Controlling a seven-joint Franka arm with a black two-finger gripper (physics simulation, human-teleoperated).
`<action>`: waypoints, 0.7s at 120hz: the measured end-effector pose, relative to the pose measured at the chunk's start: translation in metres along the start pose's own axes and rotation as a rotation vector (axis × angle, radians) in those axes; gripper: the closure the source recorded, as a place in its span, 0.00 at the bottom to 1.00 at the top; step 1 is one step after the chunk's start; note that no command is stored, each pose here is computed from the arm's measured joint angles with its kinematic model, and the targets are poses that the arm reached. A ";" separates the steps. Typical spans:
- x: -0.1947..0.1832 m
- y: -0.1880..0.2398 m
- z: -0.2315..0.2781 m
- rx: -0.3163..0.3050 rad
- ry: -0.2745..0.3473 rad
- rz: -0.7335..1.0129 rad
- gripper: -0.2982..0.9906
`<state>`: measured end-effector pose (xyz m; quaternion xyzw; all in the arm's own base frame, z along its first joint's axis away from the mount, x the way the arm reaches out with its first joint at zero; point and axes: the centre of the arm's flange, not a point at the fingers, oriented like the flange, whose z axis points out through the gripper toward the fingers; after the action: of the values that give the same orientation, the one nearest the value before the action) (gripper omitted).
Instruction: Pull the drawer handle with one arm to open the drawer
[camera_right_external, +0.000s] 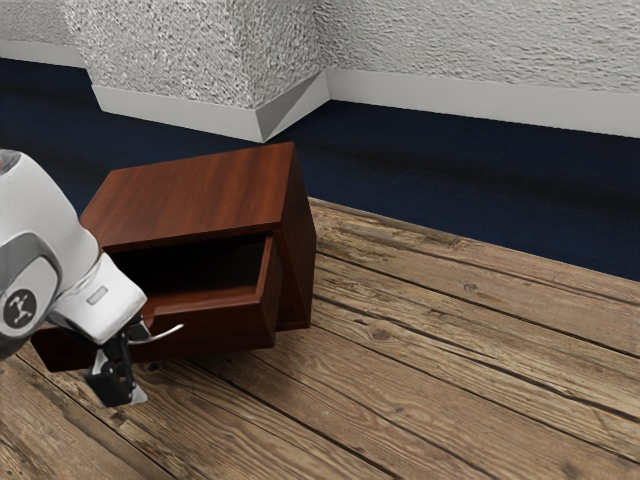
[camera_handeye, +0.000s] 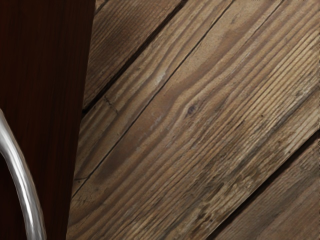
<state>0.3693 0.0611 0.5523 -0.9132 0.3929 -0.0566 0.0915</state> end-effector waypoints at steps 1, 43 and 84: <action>0.001 0.000 0.000 0.001 -0.001 0.002 0.29; 0.014 0.005 -0.014 0.056 -0.041 0.038 0.41; 0.038 0.003 -0.076 0.147 -0.009 0.073 0.27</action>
<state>0.3801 0.0220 0.6267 -0.8894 0.4204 -0.0776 0.1621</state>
